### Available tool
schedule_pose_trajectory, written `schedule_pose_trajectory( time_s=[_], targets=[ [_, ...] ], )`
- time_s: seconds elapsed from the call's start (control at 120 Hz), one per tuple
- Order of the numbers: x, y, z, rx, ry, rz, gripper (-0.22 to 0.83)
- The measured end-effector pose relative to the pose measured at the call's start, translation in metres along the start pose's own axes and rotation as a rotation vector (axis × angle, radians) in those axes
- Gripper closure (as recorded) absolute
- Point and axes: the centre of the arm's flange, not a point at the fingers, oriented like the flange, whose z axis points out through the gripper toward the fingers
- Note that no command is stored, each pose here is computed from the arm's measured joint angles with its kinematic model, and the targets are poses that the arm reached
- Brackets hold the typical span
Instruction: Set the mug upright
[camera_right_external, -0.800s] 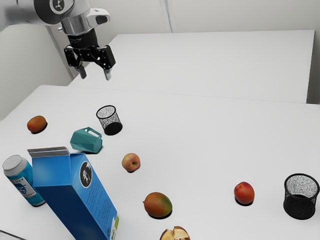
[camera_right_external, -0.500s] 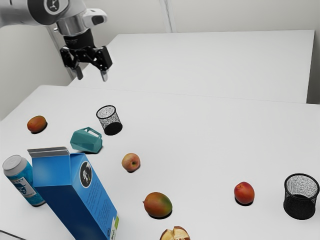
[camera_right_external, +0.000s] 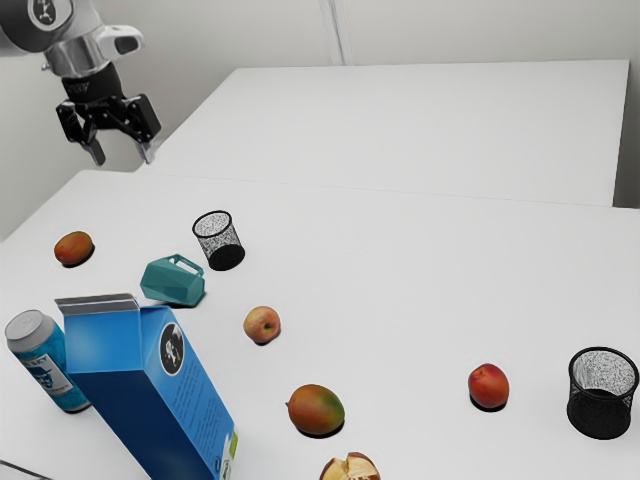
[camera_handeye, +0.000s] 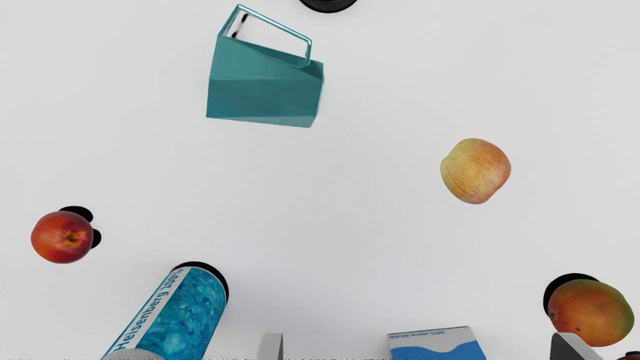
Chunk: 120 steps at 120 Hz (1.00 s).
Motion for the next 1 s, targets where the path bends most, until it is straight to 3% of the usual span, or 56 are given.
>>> schedule_pose_trajectory(
  time_s=[0.425,0.65,1.0],
  targets=[
    [0.023,-0.150,0.058,-0.119,-0.086,-0.074,0.02],
    [0.054,-0.181,0.086,-0.157,-0.091,0.024,0.03],
    [0.091,-0.240,0.173,-0.282,-0.069,0.137,0.03]
  ],
)
